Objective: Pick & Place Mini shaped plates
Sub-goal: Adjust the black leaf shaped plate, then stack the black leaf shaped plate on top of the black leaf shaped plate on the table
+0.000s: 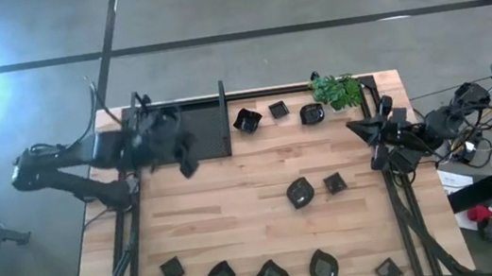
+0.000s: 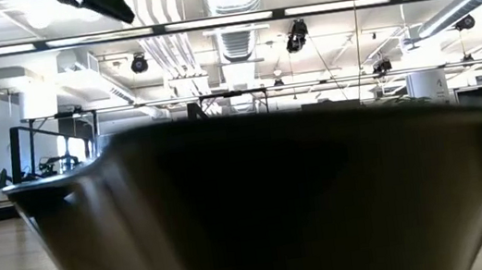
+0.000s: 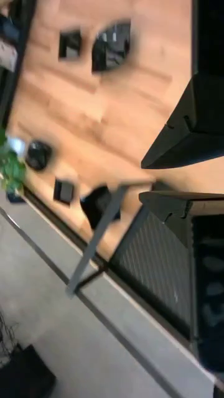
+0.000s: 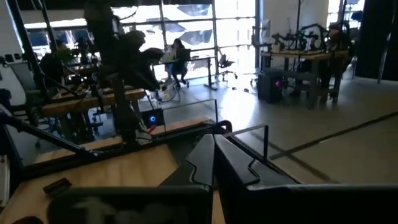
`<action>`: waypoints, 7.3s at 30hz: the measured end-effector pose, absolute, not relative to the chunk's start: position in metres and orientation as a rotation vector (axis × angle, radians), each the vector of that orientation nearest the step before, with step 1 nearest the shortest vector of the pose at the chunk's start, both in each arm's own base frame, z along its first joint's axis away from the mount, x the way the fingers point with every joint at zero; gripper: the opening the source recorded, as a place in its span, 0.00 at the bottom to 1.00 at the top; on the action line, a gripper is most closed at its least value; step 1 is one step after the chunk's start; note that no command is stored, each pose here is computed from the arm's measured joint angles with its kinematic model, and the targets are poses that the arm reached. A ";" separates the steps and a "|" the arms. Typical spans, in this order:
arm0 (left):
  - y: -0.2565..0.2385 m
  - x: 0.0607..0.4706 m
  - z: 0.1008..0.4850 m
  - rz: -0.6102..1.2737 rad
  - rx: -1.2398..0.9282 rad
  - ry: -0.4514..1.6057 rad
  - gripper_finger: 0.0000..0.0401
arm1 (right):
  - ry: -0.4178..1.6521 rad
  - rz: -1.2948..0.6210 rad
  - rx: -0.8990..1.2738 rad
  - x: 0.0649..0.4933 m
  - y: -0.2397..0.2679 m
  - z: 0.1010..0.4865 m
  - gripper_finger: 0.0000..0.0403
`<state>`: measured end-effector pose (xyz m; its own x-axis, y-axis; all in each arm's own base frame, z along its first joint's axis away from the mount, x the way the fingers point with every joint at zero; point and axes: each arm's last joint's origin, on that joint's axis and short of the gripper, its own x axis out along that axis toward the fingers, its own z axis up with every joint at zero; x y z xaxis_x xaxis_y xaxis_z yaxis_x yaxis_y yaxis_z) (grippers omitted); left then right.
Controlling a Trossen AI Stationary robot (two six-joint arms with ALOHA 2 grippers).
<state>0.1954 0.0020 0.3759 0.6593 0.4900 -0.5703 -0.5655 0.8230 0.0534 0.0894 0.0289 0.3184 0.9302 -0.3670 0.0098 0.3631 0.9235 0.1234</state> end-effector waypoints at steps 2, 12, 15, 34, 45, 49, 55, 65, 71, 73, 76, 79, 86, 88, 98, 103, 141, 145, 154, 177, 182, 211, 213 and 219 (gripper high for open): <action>-0.015 0.200 0.372 0.588 -0.151 0.590 0.16 | -0.023 -0.336 0.114 0.092 0.031 0.318 0.02; -0.085 0.212 0.351 0.400 -0.218 0.648 0.16 | 0.092 -0.151 0.089 0.117 0.052 0.306 0.02; -0.101 0.210 0.345 0.323 -0.250 0.707 0.16 | 0.120 -0.140 0.072 0.123 0.056 0.302 0.02; -0.146 0.200 0.323 0.226 -0.280 0.810 0.16 | 0.421 -0.169 0.404 0.169 0.083 0.253 0.02; -0.144 0.198 0.321 0.245 -0.253 0.831 0.16 | 0.765 -0.266 0.795 0.206 0.069 0.205 0.02; -0.144 0.198 0.321 0.245 -0.251 0.832 0.16 | 0.878 -0.269 0.861 0.215 0.061 0.191 0.02; -0.144 0.198 0.320 0.240 -0.227 0.839 0.16 | 1.023 -0.279 0.903 0.212 0.054 0.181 0.02; -0.141 0.195 0.318 0.258 -0.194 0.872 0.16 | 1.118 -0.350 0.940 0.218 0.055 0.162 0.02; -0.141 0.194 0.318 0.260 -0.190 0.876 0.16 | 1.195 -0.358 0.923 0.229 0.056 0.149 0.02; -0.141 0.194 0.318 0.261 -0.188 0.878 0.16 | 1.210 -0.354 0.899 0.234 0.057 0.148 0.02; -0.140 0.194 0.318 0.263 -0.187 0.880 0.16 | 1.214 -0.339 0.866 0.245 0.056 0.147 0.02; -0.140 0.194 0.318 0.263 -0.187 0.881 0.16 | 1.232 -0.342 0.840 0.253 0.054 0.143 0.02; -0.140 0.194 0.318 0.263 -0.187 0.881 0.16 | 1.277 -0.323 0.754 0.273 0.052 0.135 0.02; -0.140 0.194 0.318 0.264 -0.187 0.881 0.16 | 1.271 -0.303 0.732 0.281 0.052 0.135 0.02; -0.140 0.194 0.318 0.264 -0.188 0.881 0.16 | 1.247 -0.223 0.611 0.316 0.043 0.137 0.02; -0.140 0.194 0.318 0.264 -0.190 0.881 0.16 | 1.244 -0.217 0.563 0.329 0.037 0.142 0.02; -0.192 0.221 0.203 0.041 -0.404 0.983 0.16 | 0.766 -0.068 0.295 0.243 0.076 0.324 0.02; -0.201 0.226 0.187 0.017 -0.471 1.079 0.16 | 0.710 -0.040 0.284 0.226 0.071 0.340 0.02; -0.211 0.233 0.168 0.026 -0.560 1.188 0.16 | 0.606 0.030 0.181 0.199 0.061 0.362 0.02; -0.216 0.238 0.161 0.046 -0.664 1.174 0.16 | 0.551 0.017 0.180 0.180 0.054 0.374 0.02; -0.217 0.239 0.156 0.076 -0.688 1.184 0.16 | 0.551 0.018 0.179 0.180 0.054 0.374 0.02; -0.203 0.246 0.225 0.003 -0.960 1.079 0.00 | 0.535 -0.030 0.167 0.179 0.052 0.374 0.02; -0.194 0.246 0.239 0.006 -0.975 1.055 0.00 | 0.532 -0.030 0.169 0.178 0.052 0.375 0.02; -0.159 0.251 0.275 0.059 -0.949 1.008 0.00 | 0.531 -0.030 0.172 0.178 0.052 0.375 0.02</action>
<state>0.2505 -0.1594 0.2754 0.5665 -0.3644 -0.7391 -0.4488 0.6158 -0.6476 0.1781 0.0521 0.3751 0.8623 0.0157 -0.5061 0.0732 0.9852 0.1553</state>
